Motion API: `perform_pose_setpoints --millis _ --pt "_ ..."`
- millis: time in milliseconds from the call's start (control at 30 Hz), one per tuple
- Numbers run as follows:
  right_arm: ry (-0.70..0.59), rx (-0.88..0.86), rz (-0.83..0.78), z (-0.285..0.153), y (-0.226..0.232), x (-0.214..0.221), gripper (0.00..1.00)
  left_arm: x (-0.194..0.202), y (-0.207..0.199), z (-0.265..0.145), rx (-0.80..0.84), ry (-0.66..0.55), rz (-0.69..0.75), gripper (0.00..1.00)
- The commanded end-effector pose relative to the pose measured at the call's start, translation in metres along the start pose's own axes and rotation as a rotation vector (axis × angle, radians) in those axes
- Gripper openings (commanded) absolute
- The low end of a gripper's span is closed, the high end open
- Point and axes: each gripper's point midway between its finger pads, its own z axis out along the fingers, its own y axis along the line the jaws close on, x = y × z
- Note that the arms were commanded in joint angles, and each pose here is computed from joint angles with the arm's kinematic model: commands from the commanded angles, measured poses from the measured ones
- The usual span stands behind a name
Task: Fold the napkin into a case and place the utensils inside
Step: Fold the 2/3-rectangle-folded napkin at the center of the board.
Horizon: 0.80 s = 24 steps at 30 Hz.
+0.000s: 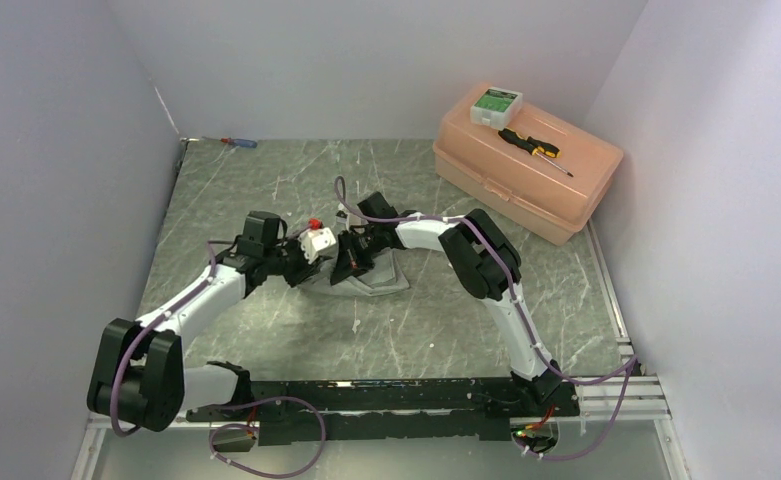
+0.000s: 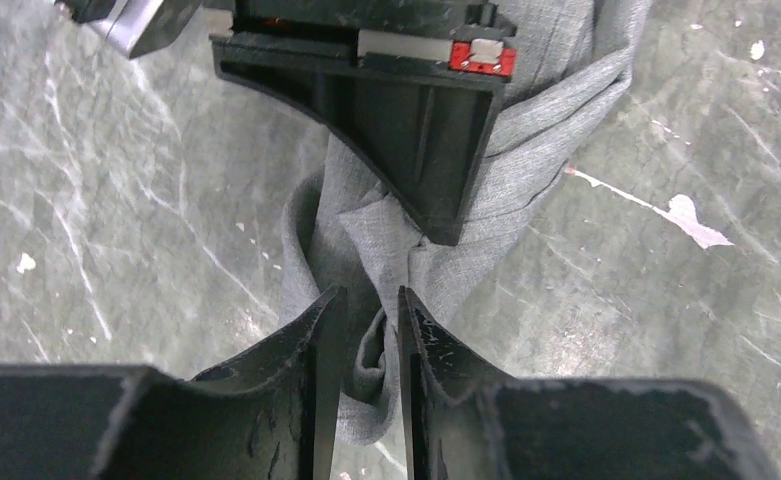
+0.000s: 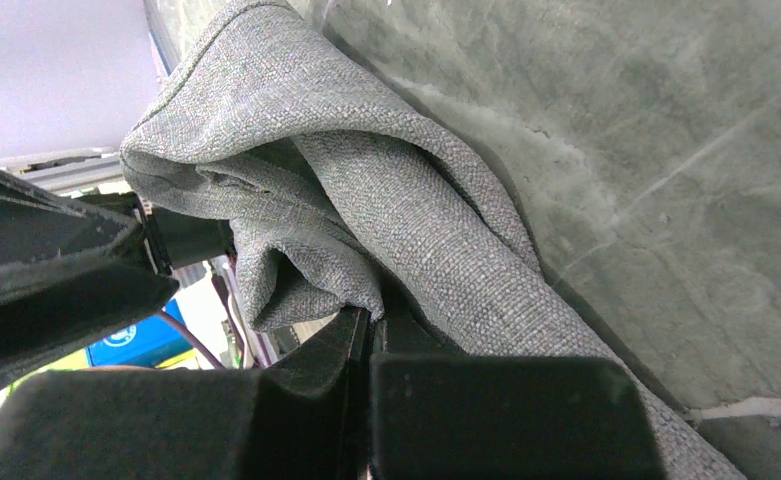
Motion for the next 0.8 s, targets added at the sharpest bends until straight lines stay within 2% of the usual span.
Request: perform_pose_setpoints --millis 0,100,167,233,333,533,767 --pt "0.042 0.139 0.068 0.012 -0.041 0.022 0.00 -0.020 -0.005 0.001 0.030 -0.057 0.116 0.32" --pt "0.041 0.129 0.074 0.013 -0.040 0.023 0.00 -0.032 -0.013 0.004 0.041 -0.093 0.236 0.34" --pt "0.045 0.123 0.077 0.014 -0.040 0.023 0.00 -0.036 -0.031 0.005 0.087 -0.124 0.347 0.29" --pt "0.042 0.116 0.080 0.014 -0.040 0.022 0.00 -0.033 -0.048 0.006 0.116 -0.148 0.468 0.24" --pt "0.041 0.110 0.078 0.014 -0.039 0.022 0.00 -0.019 -0.066 0.009 0.161 -0.158 0.608 0.23" --pt "0.037 0.080 0.067 0.014 -0.034 0.021 0.00 -0.007 -0.034 0.033 0.084 -0.042 0.603 0.13" --pt "0.037 0.026 0.025 0.013 -0.023 0.020 0.00 0.003 -0.025 0.038 0.055 0.008 0.636 0.11"
